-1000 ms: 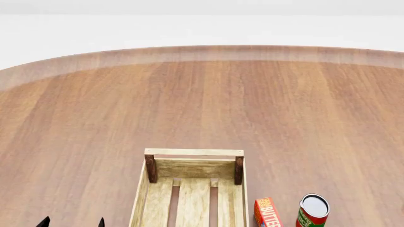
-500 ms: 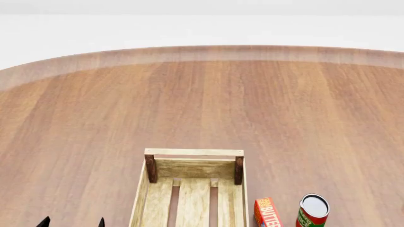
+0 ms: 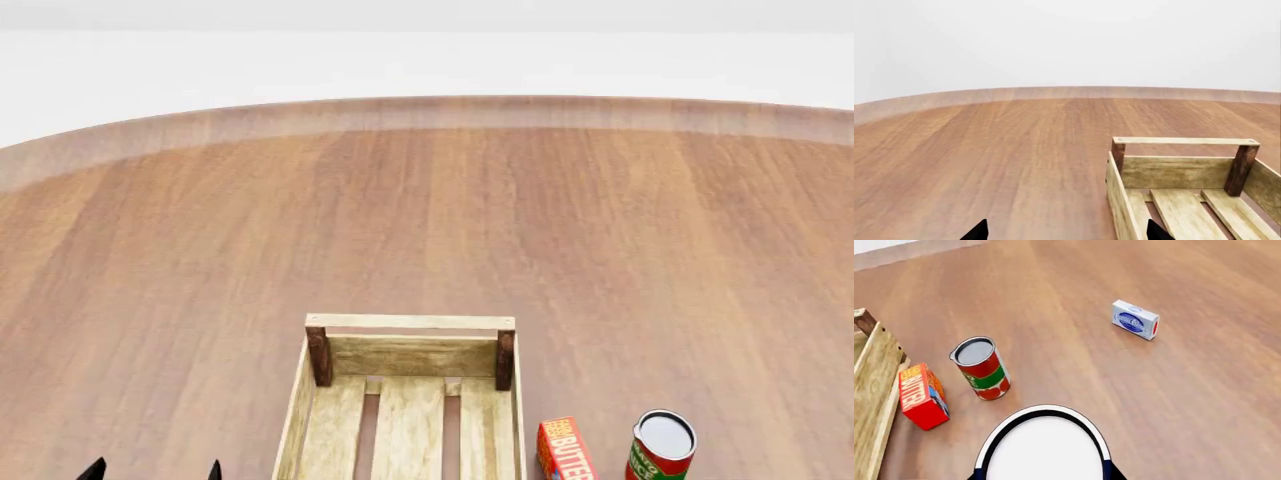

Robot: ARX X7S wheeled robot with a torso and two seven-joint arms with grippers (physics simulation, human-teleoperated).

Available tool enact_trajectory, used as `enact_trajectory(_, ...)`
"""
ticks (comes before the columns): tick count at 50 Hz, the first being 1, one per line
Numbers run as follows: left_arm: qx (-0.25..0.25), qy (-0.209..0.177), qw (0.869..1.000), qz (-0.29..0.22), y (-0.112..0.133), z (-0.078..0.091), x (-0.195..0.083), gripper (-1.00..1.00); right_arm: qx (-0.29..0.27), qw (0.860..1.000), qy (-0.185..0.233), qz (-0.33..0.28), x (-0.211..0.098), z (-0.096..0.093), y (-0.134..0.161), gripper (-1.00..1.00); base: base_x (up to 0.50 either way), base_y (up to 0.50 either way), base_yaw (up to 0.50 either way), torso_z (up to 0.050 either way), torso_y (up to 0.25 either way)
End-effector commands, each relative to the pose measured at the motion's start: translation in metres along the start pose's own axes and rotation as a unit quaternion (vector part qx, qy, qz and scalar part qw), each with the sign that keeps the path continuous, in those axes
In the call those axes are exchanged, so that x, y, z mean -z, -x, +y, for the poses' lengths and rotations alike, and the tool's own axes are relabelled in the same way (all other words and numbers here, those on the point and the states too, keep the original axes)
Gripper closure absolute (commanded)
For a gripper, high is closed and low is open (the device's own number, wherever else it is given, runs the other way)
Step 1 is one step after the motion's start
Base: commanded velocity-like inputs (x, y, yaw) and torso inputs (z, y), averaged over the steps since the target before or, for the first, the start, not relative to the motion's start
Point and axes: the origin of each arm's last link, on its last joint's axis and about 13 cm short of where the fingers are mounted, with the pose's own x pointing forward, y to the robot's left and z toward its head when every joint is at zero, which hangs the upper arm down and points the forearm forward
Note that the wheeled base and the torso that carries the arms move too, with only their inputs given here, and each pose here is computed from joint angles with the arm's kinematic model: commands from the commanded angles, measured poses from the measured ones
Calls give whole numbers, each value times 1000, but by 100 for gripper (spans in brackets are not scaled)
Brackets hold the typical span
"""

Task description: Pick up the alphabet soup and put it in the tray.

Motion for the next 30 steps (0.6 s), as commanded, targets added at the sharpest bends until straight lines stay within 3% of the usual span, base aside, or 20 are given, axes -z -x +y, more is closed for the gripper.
enact_trajectory(1,1,-1,1000,-1,0,0,0,-100,-81,995,48,-40,-29,27,14,100,0,0,0,0,0)
enact_trajectory(8,2,0,1000,-1,0,0,0,-100,-117,989,80,-53,-45,45,18,100,0,0,0,0,0)
enact_trajectory(30,1,0,1000,-1,0,0,0,-100,-187,974,120,-42,-70,87,16,100,0,0,0,0,0)
